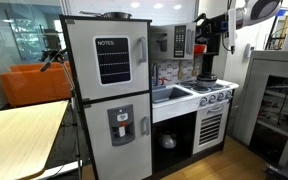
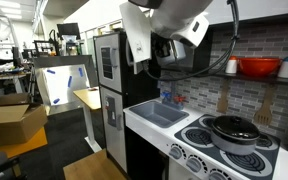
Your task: Move the pot from the sink to the top cabinet then close the cabinet door
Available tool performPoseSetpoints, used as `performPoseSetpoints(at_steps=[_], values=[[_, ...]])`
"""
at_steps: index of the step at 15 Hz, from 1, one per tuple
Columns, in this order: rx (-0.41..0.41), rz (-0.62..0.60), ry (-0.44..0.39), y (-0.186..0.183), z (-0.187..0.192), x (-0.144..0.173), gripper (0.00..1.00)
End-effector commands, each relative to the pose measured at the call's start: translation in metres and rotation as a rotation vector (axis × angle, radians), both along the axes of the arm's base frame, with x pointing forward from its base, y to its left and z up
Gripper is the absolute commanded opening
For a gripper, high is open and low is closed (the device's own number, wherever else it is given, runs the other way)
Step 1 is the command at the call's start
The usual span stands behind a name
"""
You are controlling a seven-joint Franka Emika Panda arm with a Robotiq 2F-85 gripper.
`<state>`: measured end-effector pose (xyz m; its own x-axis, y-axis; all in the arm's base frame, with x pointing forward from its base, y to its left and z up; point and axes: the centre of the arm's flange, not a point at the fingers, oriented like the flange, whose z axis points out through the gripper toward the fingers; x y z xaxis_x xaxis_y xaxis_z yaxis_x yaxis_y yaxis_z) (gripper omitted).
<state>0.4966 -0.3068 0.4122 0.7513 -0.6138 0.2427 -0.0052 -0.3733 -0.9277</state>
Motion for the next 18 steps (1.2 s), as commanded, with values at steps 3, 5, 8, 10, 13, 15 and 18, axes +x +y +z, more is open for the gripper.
performPoseSetpoints(at_steps=[3,5,8,10,13,15,18], values=[[0.006,0.006,-0.043,-0.007,-0.003,0.011,0.14],[0.005,0.008,-0.045,-0.006,-0.004,0.013,0.14],[0.006,0.016,-0.053,-0.004,-0.004,0.019,0.14],[0.008,0.018,-0.062,-0.003,-0.004,0.025,0.14],[0.012,0.021,-0.078,0.001,-0.005,0.038,0.14],[0.015,0.025,-0.084,0.004,-0.005,0.045,0.14],[0.018,0.029,-0.087,0.005,-0.008,0.054,0.14]])
